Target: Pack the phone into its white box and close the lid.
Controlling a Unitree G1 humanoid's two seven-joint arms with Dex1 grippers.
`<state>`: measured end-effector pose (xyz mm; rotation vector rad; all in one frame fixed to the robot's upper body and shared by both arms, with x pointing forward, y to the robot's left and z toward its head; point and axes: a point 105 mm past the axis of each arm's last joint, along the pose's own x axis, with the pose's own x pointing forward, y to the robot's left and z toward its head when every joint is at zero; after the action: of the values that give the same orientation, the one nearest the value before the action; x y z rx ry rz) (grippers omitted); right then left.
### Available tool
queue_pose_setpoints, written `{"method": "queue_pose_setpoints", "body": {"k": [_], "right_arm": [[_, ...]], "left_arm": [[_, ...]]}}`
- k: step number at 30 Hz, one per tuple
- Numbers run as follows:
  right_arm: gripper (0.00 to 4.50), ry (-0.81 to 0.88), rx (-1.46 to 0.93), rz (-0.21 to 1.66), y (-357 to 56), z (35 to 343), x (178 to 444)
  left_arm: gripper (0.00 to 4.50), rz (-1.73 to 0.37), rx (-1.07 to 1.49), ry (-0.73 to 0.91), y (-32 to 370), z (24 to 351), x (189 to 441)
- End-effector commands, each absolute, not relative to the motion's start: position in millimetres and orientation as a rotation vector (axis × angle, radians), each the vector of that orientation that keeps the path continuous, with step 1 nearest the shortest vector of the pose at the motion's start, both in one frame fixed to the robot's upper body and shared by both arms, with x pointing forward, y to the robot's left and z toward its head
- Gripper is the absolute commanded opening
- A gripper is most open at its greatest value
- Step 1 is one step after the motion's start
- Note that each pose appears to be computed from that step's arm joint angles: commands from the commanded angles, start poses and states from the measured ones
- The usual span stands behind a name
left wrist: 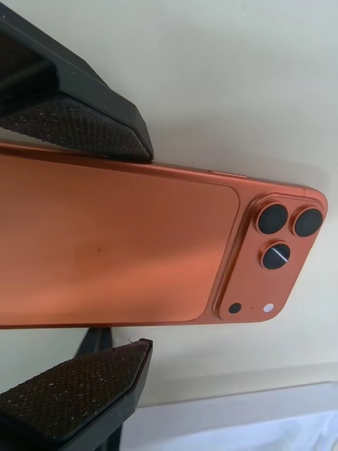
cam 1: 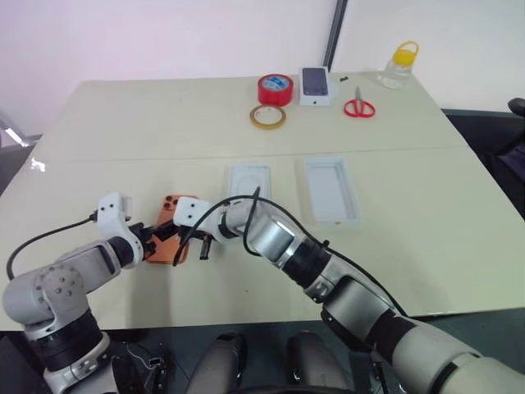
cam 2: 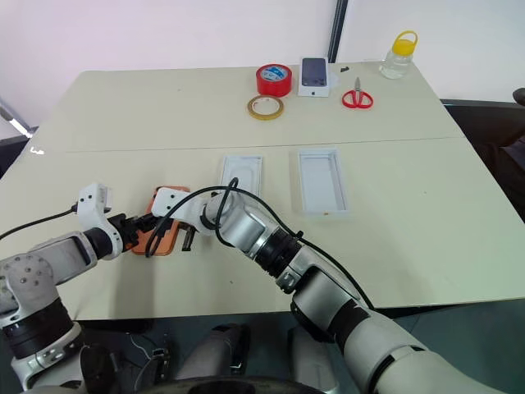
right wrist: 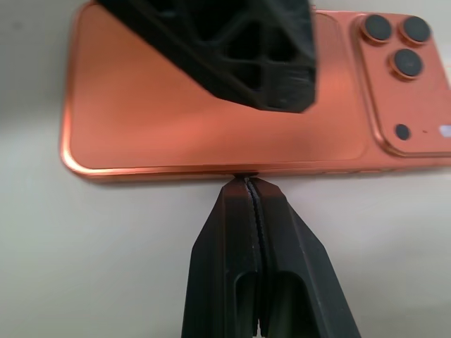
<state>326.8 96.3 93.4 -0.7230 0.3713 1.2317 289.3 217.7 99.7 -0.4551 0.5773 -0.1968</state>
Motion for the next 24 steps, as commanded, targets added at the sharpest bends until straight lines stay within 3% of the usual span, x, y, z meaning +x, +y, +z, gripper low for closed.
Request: {"method": "queue_pose_setpoints", "body": {"k": [1, 9, 24], "right_arm": [[0.01, 0.329, -0.731, 1.215, 97, 103, 328], [0.01, 0.340, -0.730, 1.198, 89, 101, 329], [0.01, 0.335, -0.738, 1.195, 88, 100, 327]], "left_arm": [[4.26, -0.401, -0.529, 0.655, 173, 92, 283], [4.26, -0.418, -0.595, 0.624, 171, 99, 288], [4.26, -0.294, -0.648, 0.584, 212, 109, 297]]}}
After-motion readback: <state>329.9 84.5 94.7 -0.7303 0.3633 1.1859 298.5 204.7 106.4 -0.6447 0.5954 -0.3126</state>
